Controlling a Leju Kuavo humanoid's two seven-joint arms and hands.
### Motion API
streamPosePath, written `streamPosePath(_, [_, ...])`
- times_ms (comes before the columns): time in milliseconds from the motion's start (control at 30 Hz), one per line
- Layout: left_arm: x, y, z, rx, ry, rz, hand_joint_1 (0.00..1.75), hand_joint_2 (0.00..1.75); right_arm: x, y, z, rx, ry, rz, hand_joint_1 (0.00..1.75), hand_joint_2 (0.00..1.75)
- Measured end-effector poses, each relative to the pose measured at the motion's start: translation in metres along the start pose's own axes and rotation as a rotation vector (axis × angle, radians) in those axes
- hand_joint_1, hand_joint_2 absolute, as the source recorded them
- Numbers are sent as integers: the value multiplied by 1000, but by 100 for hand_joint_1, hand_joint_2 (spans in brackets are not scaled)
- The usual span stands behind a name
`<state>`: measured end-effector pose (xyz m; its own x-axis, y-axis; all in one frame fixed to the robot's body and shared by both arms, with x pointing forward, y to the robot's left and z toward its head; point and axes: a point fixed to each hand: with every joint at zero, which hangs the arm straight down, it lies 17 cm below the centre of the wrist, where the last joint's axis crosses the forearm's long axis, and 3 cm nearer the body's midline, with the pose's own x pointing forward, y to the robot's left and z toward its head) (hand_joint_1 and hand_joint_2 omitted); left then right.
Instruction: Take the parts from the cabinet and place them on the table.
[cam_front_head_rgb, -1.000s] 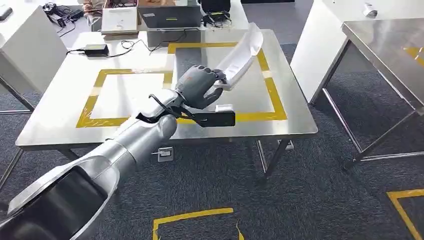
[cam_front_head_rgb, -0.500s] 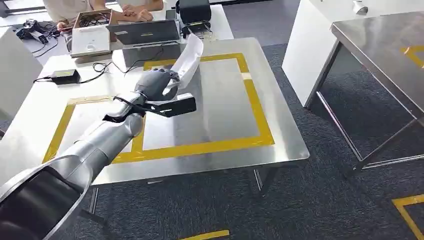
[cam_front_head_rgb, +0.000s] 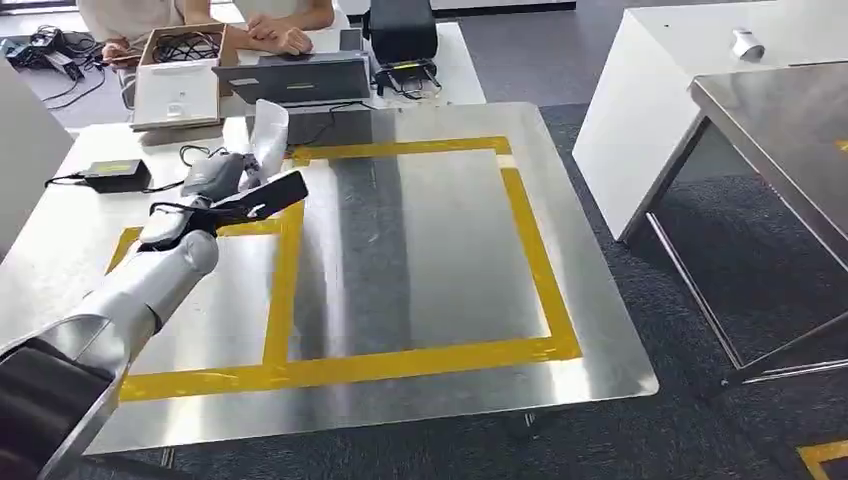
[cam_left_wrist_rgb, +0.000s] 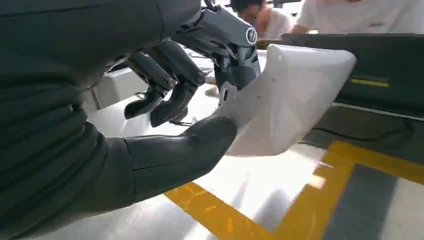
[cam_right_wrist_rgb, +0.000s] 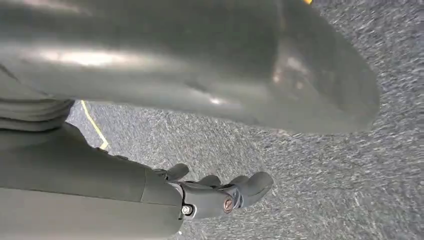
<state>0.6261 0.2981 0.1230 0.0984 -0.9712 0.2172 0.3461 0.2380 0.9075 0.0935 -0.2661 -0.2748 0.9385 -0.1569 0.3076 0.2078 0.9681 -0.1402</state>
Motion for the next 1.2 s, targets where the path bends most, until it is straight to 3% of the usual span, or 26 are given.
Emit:
streamPosePath(367, [-92, 2, 7, -11, 178, 124, 175, 175, 4, -1, -1, 0, -3, 12, 0, 0])
streamPosePath(400, [-97, -3, 9, -22, 187, 135, 0, 175, 3, -1, -1, 0, 0, 13, 0, 0])
streamPosePath(667, [-122, -22, 15, -63, 214, 173, 0, 175, 6, -1, -2, 4, -4, 17, 0, 0])
streamPosePath(700, [-122, -23, 15, -66, 214, 174, 0, 0, 5, -3, -2, 2, -4, 18, 0, 0])
streamPosePath(1000, [-107, -31, 14, -105, 184, 185, 0, 0, 9, -2, -2, 5, -15, 25, 0, 0])
streamPosePath(1200, [-72, -14, 7, -57, 107, 156, 0, 0, 9, -1, -2, 7, -15, 28, 0, 0])
